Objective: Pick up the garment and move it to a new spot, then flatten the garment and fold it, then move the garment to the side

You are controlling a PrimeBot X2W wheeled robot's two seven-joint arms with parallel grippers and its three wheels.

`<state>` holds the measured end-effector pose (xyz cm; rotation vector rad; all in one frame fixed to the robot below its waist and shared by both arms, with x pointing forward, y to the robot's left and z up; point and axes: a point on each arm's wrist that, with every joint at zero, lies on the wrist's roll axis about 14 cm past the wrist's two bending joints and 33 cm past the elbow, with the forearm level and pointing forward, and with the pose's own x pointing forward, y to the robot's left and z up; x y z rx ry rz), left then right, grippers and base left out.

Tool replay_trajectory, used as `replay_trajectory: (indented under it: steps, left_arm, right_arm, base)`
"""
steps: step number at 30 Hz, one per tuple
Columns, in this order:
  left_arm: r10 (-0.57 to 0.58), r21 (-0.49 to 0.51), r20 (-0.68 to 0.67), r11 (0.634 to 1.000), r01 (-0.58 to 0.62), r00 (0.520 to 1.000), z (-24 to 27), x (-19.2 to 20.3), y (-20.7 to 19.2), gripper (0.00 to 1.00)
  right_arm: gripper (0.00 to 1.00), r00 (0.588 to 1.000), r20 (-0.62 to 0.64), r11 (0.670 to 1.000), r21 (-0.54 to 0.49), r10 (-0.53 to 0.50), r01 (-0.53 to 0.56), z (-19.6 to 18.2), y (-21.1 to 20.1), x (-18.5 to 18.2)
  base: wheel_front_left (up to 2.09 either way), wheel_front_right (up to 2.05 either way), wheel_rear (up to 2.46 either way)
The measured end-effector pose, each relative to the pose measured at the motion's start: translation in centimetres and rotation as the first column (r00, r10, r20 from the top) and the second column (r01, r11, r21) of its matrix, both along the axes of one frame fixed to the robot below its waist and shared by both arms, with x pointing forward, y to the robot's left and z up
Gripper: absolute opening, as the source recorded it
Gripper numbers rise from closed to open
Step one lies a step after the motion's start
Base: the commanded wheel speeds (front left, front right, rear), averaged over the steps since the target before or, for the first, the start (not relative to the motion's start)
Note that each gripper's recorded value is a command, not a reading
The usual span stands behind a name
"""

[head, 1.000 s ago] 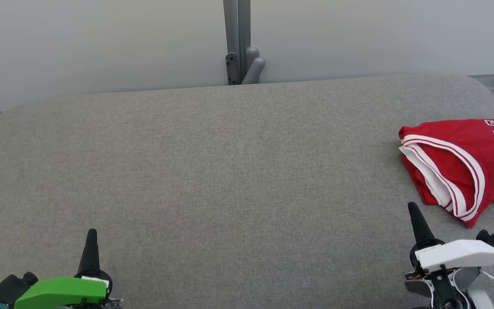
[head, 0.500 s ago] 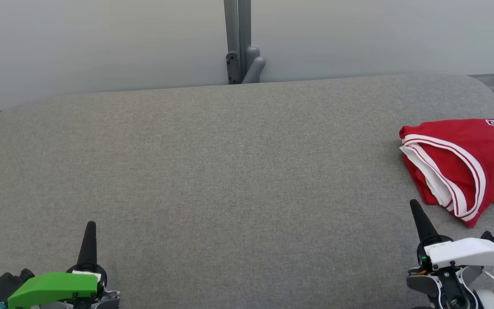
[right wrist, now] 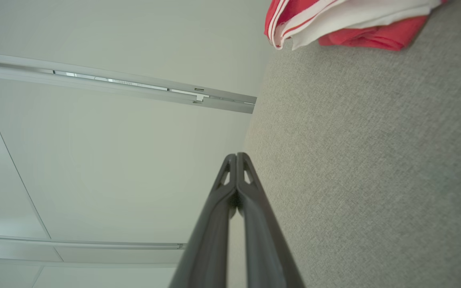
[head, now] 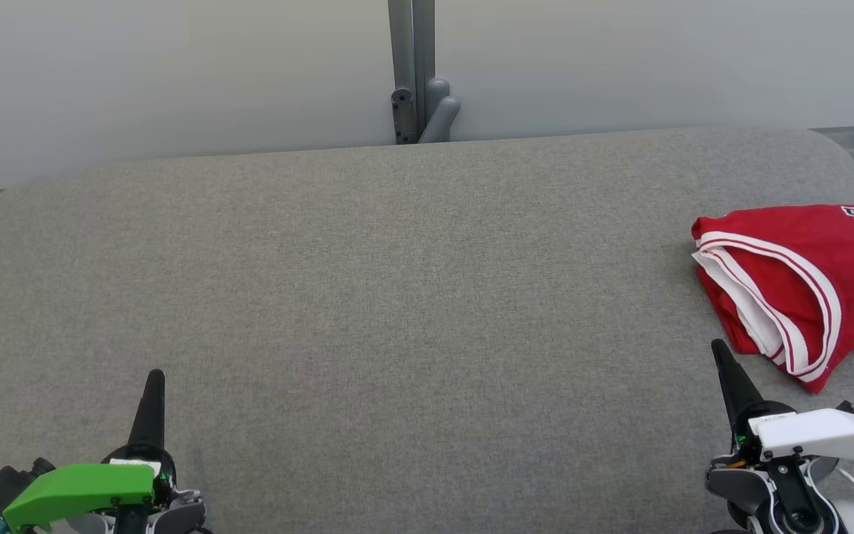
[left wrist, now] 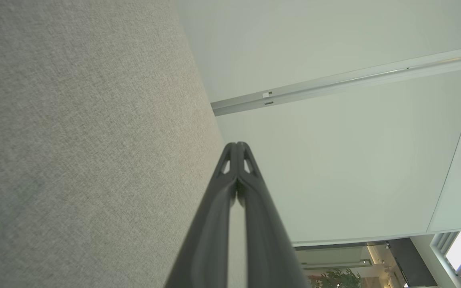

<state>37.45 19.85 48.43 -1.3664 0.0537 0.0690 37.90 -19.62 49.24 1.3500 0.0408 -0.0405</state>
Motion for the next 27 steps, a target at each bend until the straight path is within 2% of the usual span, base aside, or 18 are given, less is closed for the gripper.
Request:
replay_trajectory:
  steps: [27]
  left_arm:
    - [0.0, -0.192, 0.062, 0.981, 0.011, 0.998, 1.7, 0.6, 0.1, 0.0]
  right_arm:
    - [0.0, 0.999, 0.04, 0.978, 0.207, -0.002, -0.006, 1.0, -0.2, 0.3]
  base:
    - [0.0, 0.0, 0.0]
